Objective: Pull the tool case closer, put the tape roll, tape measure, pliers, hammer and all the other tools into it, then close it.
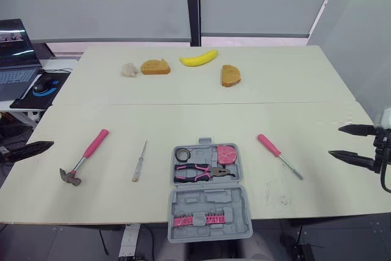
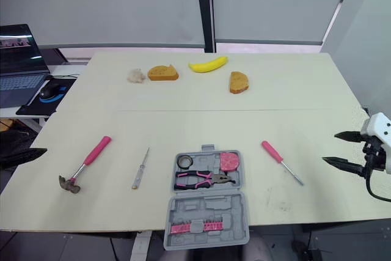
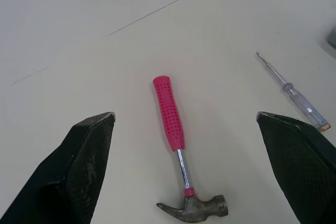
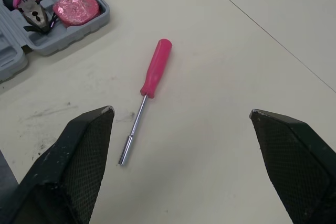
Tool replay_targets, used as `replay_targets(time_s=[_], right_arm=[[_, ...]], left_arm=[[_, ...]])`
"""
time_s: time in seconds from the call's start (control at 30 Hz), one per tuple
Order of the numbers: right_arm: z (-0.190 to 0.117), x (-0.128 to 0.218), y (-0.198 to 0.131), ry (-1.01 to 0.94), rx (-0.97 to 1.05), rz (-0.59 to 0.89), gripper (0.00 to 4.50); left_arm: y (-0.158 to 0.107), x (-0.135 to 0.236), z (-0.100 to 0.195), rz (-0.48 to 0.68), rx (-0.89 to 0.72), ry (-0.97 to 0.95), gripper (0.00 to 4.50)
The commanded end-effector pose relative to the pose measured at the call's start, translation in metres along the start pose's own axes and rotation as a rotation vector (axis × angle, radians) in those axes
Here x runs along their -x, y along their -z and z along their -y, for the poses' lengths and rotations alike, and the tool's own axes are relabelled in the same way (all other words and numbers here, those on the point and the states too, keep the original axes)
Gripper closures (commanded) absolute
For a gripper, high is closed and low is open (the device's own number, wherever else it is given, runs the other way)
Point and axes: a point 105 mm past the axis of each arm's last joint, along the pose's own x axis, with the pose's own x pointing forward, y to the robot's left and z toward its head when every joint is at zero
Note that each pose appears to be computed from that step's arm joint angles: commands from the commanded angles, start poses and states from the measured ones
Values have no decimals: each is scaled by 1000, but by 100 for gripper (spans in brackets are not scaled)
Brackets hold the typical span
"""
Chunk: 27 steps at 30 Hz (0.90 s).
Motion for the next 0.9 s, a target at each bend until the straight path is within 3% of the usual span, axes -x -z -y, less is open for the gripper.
replay_targets(time_s=[0.03,0.3,0.43,0.53,0.8,0.9], right_arm=[[4,11,-7,5,32,-8,4],[-6,-1,-3,-43,7,-59,4],[-18,-16,-10,-76,30,-37,4],[-33,-35,-15,-121,48,-27,4],[-84,-100,-16,-266,182,-26,4],[-93,-115,-12,-304,245,-42,97]], left_arm=[[-4,15,-8,-24,-5,-32,0],[2,5,-2,-35,-15,17,0],[6,-15,19,-33,-54,137,0],[5,-38,51,-27,-98,264,0],[-4,-94,171,37,-260,545,0],[4,-105,198,19,-317,599,92]])
